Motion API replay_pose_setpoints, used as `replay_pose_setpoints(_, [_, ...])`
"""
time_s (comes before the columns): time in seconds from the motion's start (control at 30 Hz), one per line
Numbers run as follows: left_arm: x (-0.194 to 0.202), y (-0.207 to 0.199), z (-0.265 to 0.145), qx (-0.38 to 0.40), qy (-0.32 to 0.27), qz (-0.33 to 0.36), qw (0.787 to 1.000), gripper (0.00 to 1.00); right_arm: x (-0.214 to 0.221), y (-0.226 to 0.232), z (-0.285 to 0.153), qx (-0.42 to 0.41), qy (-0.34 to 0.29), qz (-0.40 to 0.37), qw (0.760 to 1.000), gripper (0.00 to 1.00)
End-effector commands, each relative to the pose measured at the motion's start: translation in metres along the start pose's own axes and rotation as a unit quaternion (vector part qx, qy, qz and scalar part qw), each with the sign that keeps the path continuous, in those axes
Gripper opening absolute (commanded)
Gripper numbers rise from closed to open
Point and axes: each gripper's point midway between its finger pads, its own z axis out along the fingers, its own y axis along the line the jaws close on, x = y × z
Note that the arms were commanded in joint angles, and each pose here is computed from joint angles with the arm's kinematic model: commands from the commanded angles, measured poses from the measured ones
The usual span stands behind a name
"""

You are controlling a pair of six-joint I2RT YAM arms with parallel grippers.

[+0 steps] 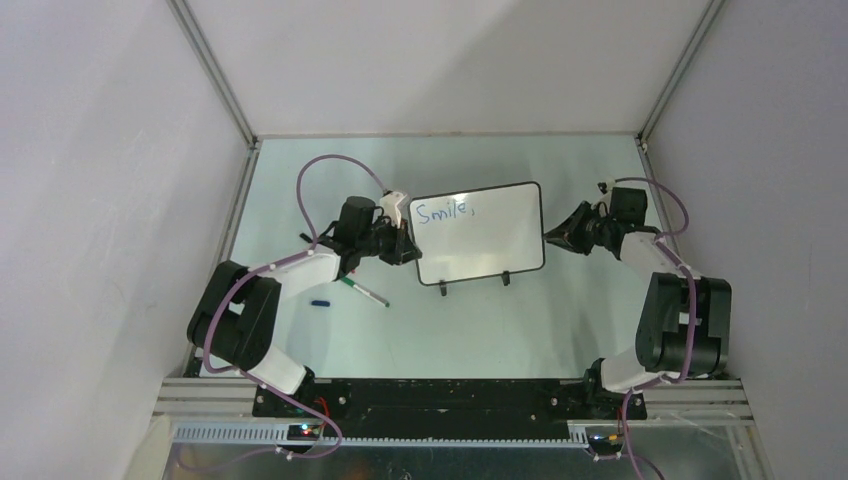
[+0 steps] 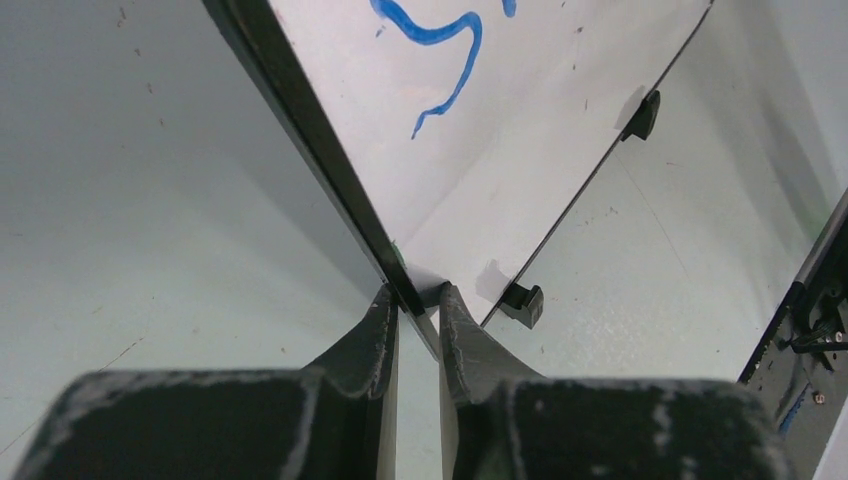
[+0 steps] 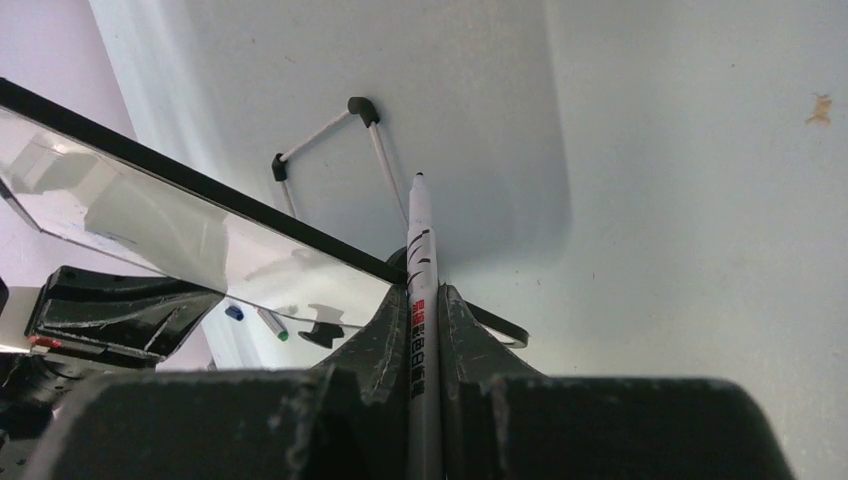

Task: Write a sentence on the whiteboard

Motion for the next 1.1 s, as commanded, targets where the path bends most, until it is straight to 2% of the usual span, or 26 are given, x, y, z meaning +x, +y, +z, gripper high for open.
replay_pose_setpoints(0.0, [0.014,0.021,0.001,-0.049,0.023,0.029,0.998,0.0,0.023,0.027,-0.013,-0.052,0.035,-0.01,0.998,0.0])
replay_pose_setpoints(0.17, [0.014,0.02,-0.001,-0.049,0.02,0.032,0.998,0.02,0.036,0.024,-0.013,-0.048,0.037,-0.012,0.998,0.0])
replay_pose_setpoints(0.37, [0.014,0.017,0.0,-0.041,0.019,0.034,0.998,0.11,0.043,0.016,-0.02,-0.025,0.016,-0.016,0.999,0.0])
replay_pose_setpoints(0.8, [0.009,0.01,-0.004,-0.025,-0.002,0.038,0.999,0.27,0.002,0.002,-0.043,0.037,-0.105,-0.008,0.994,0.0])
replay_pose_setpoints(0.87, [0.009,0.011,-0.004,-0.025,-0.003,0.035,0.999,0.34,-0.007,0.003,-0.05,0.044,-0.129,-0.007,0.991,0.0])
replay_pose_setpoints(0.93, [0.008,0.013,-0.006,-0.031,-0.006,0.031,0.999,0.47,-0.014,0.004,-0.057,0.049,-0.153,-0.008,0.987,0.0])
replay_pose_setpoints(0.97, [0.007,0.015,-0.008,-0.035,-0.011,0.03,0.999,0.71,-0.019,0.006,-0.063,0.051,-0.169,-0.009,0.984,0.0])
replay_pose_setpoints(1.0, [0.004,0.016,-0.009,-0.036,-0.018,0.027,0.999,0.91,-0.022,0.005,-0.065,0.056,-0.178,-0.009,0.982,0.0])
replay_pose_setpoints(1.07, [0.001,0.016,-0.013,-0.036,-0.029,0.025,0.999,0.98,-0.026,0.008,-0.072,0.057,-0.195,-0.01,0.979,0.0])
